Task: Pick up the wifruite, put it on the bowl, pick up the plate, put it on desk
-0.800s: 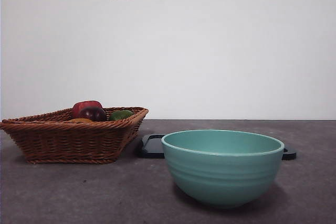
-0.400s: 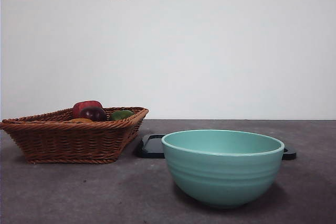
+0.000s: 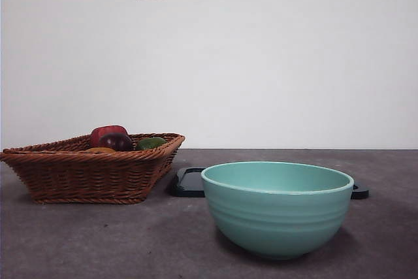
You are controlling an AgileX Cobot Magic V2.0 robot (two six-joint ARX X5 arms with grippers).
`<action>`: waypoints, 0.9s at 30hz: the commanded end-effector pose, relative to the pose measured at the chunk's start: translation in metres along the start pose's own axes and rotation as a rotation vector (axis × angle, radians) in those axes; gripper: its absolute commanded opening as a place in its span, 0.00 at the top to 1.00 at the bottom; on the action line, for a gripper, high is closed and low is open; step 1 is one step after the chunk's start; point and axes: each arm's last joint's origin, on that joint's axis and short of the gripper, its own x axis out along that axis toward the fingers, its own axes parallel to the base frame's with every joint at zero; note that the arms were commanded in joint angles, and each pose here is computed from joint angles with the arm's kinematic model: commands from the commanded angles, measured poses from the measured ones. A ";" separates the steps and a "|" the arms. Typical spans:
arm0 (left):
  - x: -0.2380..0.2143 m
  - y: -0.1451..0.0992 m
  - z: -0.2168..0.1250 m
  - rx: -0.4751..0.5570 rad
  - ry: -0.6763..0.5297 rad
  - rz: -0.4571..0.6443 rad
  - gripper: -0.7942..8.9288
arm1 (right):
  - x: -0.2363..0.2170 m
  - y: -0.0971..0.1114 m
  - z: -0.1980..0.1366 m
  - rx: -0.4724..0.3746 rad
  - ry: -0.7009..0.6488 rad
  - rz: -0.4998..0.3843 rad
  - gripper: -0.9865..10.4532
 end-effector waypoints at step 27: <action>0.002 0.001 -0.007 0.011 0.026 0.010 0.90 | 0.000 0.002 -0.004 -0.036 0.023 0.020 0.90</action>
